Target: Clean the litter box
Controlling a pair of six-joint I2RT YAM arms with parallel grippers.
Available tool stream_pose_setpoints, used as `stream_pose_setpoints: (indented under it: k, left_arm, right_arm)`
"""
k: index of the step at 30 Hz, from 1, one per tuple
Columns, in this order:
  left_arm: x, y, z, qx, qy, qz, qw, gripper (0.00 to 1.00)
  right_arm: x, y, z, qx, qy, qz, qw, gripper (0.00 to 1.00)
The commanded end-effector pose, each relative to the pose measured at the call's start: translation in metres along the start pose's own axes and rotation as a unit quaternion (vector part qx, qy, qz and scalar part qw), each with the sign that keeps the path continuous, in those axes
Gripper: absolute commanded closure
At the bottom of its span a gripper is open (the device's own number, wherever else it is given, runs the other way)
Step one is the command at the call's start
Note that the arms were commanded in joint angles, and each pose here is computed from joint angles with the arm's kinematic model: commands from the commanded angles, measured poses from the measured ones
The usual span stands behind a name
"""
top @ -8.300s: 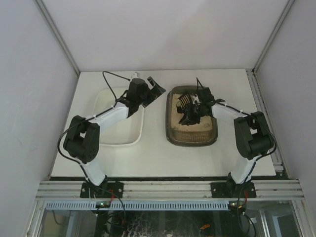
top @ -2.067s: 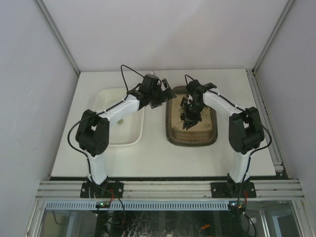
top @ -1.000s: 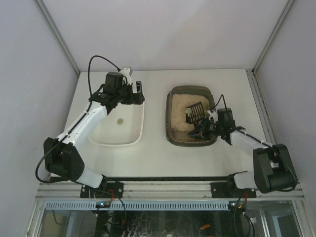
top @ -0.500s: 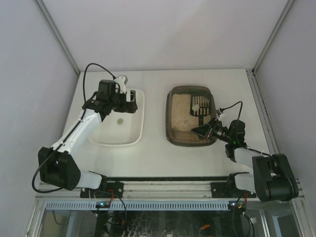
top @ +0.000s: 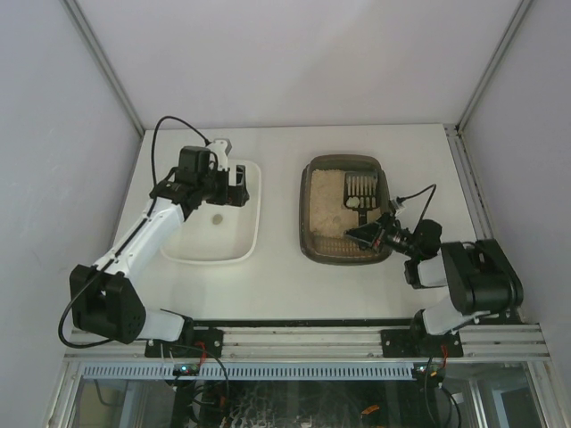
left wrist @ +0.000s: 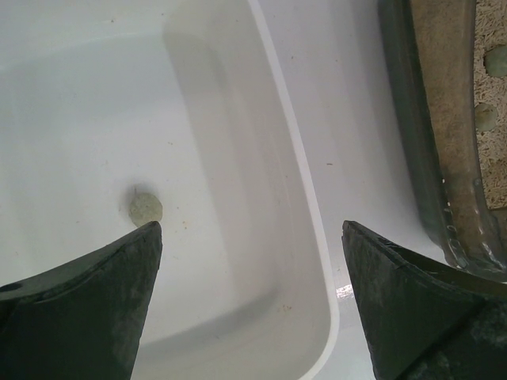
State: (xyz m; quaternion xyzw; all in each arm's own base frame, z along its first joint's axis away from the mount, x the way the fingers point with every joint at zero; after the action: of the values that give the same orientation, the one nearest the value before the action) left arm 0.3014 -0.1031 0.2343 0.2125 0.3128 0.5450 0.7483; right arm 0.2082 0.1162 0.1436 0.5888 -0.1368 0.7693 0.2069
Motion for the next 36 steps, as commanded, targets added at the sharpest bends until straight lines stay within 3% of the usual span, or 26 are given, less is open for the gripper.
stream_pose_setpoints:
  k: [1,6,10,14,18,22,26,31,36]
  left_arm:
    - [0.001,0.001,-0.003,-0.007,-0.001,-0.011,1.0,0.01]
    - [0.001,0.002,-0.004,-0.008,-0.002,-0.011,1.0,0.02]
    - [0.001,0.0,-0.005,-0.006,-0.002,-0.011,1.0,0.02]
    - [0.0,0.0,-0.005,-0.005,0.0,-0.014,1.0,0.02]
    - [0.0,-0.001,-0.006,-0.003,-0.001,-0.016,1.0,0.02]
    - [0.001,-0.001,-0.005,-0.004,-0.002,-0.013,1.0,0.02]
    - [0.001,0.011,0.006,0.002,-0.025,-0.045,0.999,0.02]
    - [0.025,0.039,0.034,-0.009,0.019,-0.152,0.988,0.0]
    - [0.059,0.057,0.034,-0.021,0.036,-0.093,0.995,0.0]
  right_arm:
    - [0.013,-0.019,0.003,0.029,-0.009,0.057,0.998,1.0]
    - [0.019,-0.024,0.006,0.024,-0.009,0.066,0.998,1.0]
    - [0.019,-0.036,-0.004,0.064,-0.018,0.063,0.996,1.0]
    - [0.004,-0.016,0.01,0.003,-0.04,0.042,0.998,1.0]
    - [0.007,-0.028,-0.003,0.055,-0.041,0.047,0.997,1.0]
    - [0.001,-0.016,0.009,0.014,-0.054,0.038,0.998,1.0]
    - [0.008,-0.034,-0.001,0.066,-0.05,0.042,0.996,1.0]
    - [0.023,-0.057,-0.009,0.108,-0.02,0.007,0.994,1.0]
    - [0.045,-0.086,-0.017,0.163,0.038,-0.088,0.982,1.0]
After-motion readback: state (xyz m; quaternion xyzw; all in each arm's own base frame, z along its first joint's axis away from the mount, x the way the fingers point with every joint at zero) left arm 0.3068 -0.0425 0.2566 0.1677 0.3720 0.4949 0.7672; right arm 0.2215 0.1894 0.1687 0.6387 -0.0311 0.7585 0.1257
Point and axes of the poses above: each gripper's point midway between its finger pads, its own y axis back along the fingers, its own x axis along the line the jaws close on, z = x × y, the point moved 8 cm from there along y, back along the fingers, and after that the axes turned 5 degrees about y, right-handed, at the moved point
